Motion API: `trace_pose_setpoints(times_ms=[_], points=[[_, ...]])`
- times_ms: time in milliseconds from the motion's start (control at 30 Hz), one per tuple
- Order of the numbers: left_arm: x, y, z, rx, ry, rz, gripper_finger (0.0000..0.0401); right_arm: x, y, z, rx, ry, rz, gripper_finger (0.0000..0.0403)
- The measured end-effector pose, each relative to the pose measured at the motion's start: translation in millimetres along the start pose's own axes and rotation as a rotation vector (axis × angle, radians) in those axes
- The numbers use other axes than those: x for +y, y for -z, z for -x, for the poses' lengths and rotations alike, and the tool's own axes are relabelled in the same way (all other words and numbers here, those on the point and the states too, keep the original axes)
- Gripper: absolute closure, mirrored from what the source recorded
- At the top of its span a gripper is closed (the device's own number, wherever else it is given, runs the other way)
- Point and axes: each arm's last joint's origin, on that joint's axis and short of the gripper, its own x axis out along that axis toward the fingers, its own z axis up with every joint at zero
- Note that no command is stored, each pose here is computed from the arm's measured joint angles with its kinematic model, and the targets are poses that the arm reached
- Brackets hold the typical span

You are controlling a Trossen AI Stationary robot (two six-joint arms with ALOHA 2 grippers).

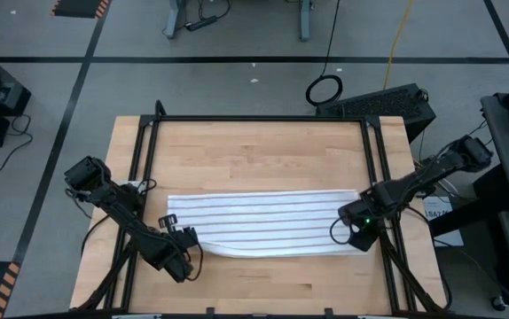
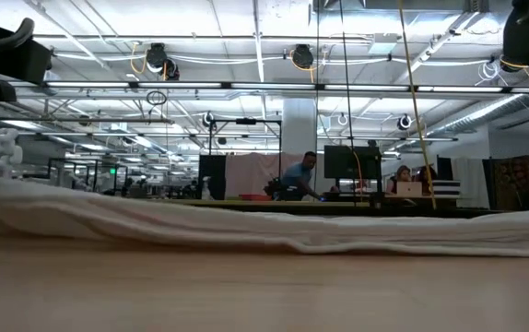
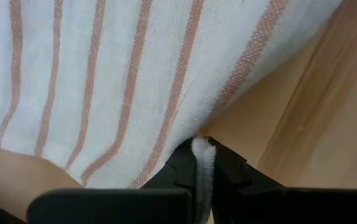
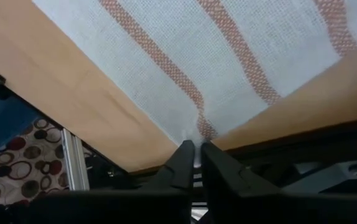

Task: Roll towel into tight, uniform cylinder
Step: Fold the white brown kitchen towel

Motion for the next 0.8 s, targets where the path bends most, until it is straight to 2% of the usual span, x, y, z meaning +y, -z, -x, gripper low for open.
trace_pose_setpoints(times_ms=[200,500,633,800], points=[[0.2,-0.4,0.0,-0.015,-0.008,0.000,0.0381,3.7,2.1,-2.5,-0.016,-0.005,0.006,0.0352],[0.2,-0.5,0.0,-0.017,-0.009,0.000,0.0381,5.1,5.8,1.2,0.029,-0.017,-0.059,0.0282],[-0.4,-0.8,0.1,-0.020,-0.001,0.001,0.0381,20.8,10.3,21.0,-0.105,-0.074,-0.046,0.0269],[-1.3,-1.2,3.3,-0.006,0.031,-0.024,0.0381,52.1,14.9,58.3,-0.456,-0.202,0.025,0.0270]])
